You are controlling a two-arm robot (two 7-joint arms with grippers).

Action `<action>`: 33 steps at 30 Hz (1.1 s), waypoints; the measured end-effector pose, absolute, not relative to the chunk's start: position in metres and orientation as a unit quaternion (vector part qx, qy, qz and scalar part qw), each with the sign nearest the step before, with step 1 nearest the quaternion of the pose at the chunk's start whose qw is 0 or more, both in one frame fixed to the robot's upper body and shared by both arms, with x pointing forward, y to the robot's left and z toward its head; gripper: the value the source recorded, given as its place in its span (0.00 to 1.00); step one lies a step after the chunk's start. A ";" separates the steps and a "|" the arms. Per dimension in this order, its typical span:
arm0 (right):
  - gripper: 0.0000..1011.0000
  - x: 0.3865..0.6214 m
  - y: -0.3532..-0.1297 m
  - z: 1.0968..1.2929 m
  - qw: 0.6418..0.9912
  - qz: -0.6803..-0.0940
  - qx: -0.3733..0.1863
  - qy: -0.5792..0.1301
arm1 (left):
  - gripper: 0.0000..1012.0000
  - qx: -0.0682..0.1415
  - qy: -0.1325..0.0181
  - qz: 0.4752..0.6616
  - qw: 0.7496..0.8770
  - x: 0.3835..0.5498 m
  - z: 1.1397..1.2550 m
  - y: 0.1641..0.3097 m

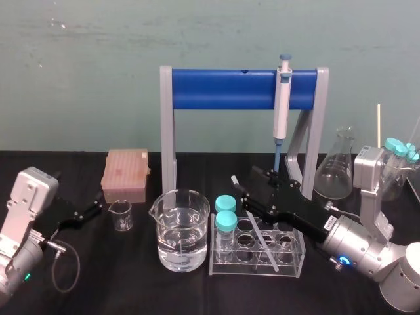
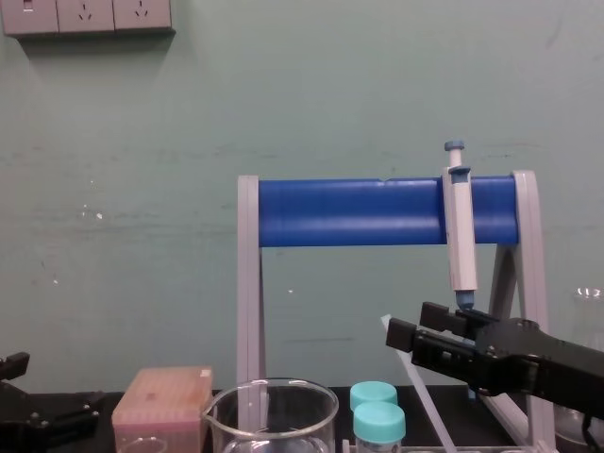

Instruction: Pick up the stirring rod with one hand, then place it down.

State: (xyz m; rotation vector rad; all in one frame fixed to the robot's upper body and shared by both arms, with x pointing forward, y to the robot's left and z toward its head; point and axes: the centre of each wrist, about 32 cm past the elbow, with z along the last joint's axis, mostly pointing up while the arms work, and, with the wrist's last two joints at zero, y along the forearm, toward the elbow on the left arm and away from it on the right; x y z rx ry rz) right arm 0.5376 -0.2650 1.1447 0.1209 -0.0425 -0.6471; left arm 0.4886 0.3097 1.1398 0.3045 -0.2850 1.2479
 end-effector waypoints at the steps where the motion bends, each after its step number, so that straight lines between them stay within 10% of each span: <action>1: 0.66 0.538 -0.265 1.145 0.946 -0.318 0.059 -0.021 | 0.99 0.142 -0.132 0.580 0.791 0.489 1.140 0.310; 10: 0.94 0.538 -0.265 1.145 0.946 -0.318 0.060 -0.021 | 0.99 0.141 -0.132 0.580 0.791 0.489 1.140 0.310; 18: 0.99 0.534 -0.268 1.154 0.942 -0.325 0.078 -0.033 | 0.99 0.141 -0.132 0.580 0.791 0.489 1.140 0.310; 33: 0.99 0.477 -0.287 1.159 0.800 -0.599 -0.012 -0.027 | 0.99 0.141 -0.132 0.580 0.791 0.489 1.140 0.310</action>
